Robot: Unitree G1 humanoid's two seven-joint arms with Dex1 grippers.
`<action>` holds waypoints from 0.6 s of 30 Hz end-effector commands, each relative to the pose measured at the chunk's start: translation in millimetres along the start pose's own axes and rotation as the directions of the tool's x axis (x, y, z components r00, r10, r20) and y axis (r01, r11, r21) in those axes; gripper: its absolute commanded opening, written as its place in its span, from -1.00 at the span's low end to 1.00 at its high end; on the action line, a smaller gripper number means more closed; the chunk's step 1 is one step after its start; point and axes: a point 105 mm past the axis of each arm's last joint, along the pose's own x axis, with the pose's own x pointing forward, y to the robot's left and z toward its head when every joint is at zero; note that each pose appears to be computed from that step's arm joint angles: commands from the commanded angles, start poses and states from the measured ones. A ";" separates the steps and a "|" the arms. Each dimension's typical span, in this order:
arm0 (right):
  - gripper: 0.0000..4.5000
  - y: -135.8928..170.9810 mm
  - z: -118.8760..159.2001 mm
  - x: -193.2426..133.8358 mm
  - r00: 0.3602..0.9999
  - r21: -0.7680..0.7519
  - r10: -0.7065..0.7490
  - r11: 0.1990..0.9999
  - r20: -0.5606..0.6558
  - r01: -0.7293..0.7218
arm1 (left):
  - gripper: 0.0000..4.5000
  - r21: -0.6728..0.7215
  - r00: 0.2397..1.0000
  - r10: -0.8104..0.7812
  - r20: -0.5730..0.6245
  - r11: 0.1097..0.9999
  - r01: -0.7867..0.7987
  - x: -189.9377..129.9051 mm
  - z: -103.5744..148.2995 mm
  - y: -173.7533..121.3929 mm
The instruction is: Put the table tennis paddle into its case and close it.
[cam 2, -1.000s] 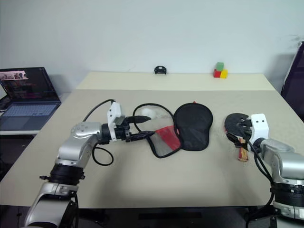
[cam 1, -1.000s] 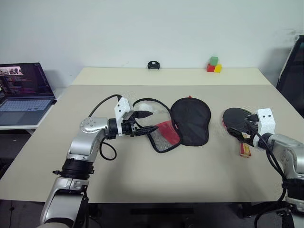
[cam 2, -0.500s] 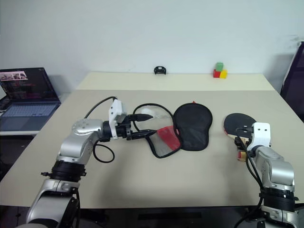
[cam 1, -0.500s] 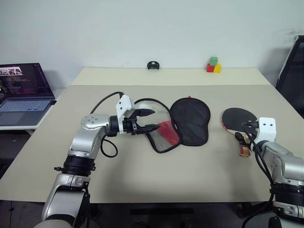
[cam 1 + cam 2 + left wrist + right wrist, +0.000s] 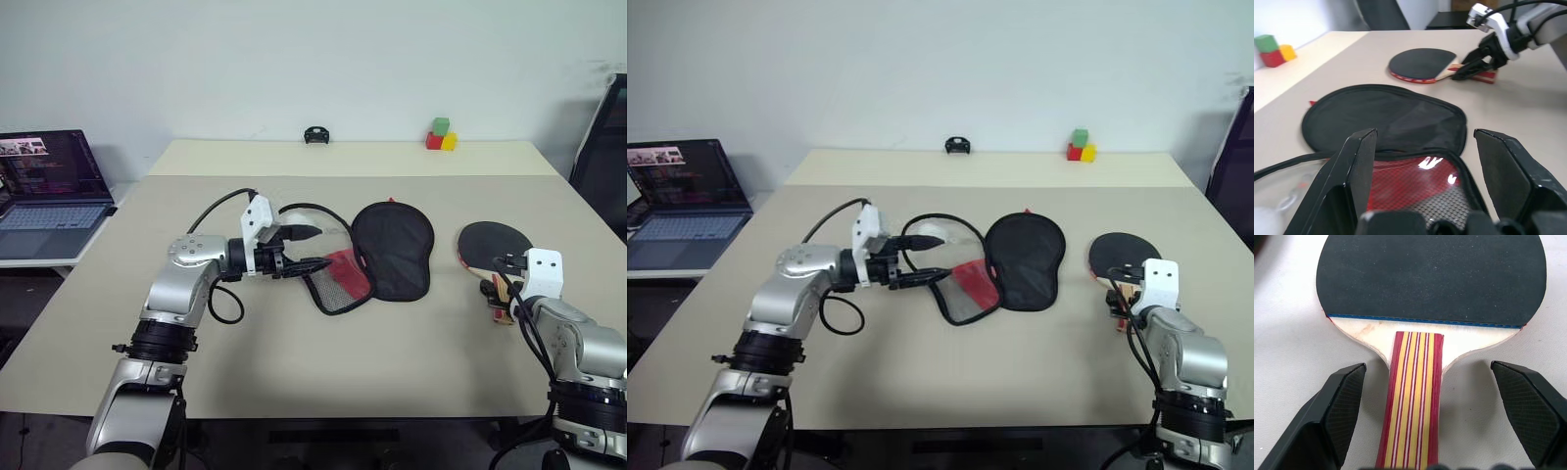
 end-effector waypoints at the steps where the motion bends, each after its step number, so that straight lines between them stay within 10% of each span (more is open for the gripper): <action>1: 0.99 1.0 -5.5 3.8 1.000 -0.026 0.006 1.000 -0.024 -0.007 | 0.54 0.068 0.996 -0.061 0.058 0.996 0.057 8.6 25.9 -6.1; 8: 0.92 9.3 -6.5 12.3 0.997 -0.037 0.048 0.998 -0.059 -0.051 | 0.54 0.099 0.992 -0.103 0.077 0.991 0.095 18.8 37.4 -9.5; 18: -0.35 1.8 -1.3 21.9 0.996 -0.003 0.027 1.000 -0.084 -0.027 | 0.54 0.106 0.994 -0.082 0.071 0.992 0.074 16.4 35.9 -6.4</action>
